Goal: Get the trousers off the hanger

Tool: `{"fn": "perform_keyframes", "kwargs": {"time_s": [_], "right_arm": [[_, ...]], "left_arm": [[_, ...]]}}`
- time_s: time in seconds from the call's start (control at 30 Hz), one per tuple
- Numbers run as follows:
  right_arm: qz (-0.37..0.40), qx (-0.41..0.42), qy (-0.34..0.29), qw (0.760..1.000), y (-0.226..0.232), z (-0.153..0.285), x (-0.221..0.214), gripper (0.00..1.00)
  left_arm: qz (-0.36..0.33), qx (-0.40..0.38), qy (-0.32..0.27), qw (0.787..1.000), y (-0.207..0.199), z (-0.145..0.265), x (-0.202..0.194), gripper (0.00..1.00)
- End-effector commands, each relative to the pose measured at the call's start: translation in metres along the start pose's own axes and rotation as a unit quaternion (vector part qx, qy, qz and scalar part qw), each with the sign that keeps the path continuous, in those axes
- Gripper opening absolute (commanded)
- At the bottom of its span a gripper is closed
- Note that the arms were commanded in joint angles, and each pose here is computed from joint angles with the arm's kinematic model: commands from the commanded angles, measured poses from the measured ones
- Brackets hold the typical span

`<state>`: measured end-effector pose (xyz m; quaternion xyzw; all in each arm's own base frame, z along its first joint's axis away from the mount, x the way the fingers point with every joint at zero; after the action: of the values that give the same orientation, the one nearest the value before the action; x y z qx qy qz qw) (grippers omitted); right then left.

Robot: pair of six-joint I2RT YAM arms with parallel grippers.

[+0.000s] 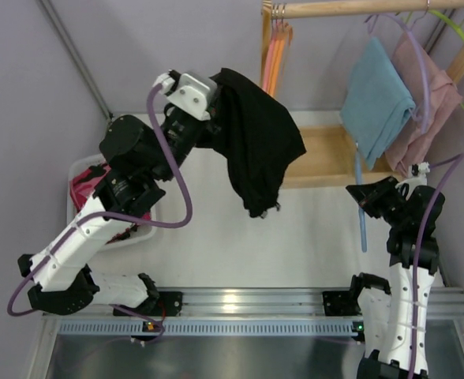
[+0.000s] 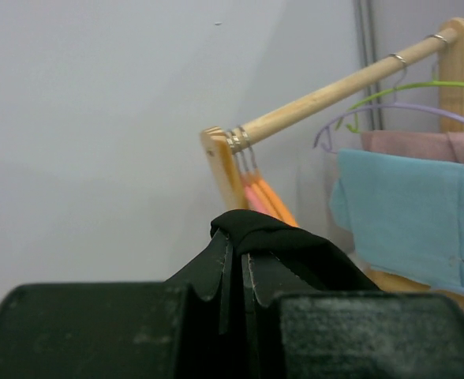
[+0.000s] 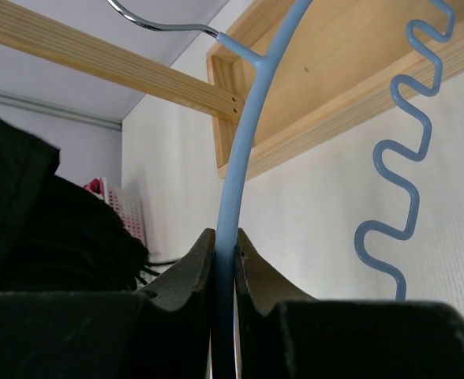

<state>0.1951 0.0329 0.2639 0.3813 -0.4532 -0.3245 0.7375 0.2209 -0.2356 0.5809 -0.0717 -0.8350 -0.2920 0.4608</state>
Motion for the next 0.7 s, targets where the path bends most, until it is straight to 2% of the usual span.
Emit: {"fn": "perform_keyframes", "kwargs": {"time_s": [0.0, 0.2, 0.4, 0.5, 0.67], "right_arm": [[0.037, 0.029, -0.030, 0.998, 0.022, 0.006, 0.016, 0.00], [0.036, 0.028, -0.031, 0.998, 0.023, 0.004, 0.020, 0.00], [0.035, 0.030, -0.030, 0.998, 0.024, 0.003, 0.020, 0.00], [0.038, 0.034, -0.032, 0.998, 0.026, 0.004, 0.021, 0.00], [0.048, 0.038, -0.033, 0.998, 0.030, 0.007, 0.021, 0.00]], "left_arm": [[0.039, 0.088, -0.054, 0.994, 0.060, 0.021, 0.037, 0.00], [0.034, 0.168, -0.048, 0.984, 0.113, 0.048, 0.037, 0.00], [0.025, 0.261, -0.039, 0.964, 0.155, 0.078, 0.028, 0.00], [-0.005, 0.365, -0.001, 0.931, 0.192, 0.103, 0.011, 0.00], [-0.069, 0.473, 0.047, 0.877, 0.222, 0.146, 0.001, 0.00]]}}
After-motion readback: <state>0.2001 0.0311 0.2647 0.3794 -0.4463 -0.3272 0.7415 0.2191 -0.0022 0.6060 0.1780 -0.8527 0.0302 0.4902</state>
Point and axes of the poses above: each gripper's point midway between its finger pads, its own z axis back along the fingers, its own y axis along the line the jaws close on, x = y × z, the point moved 5 cm from there along z, back along the fingers, and after that the axes turned 10 degrees about -z, right-handed, at the moved point
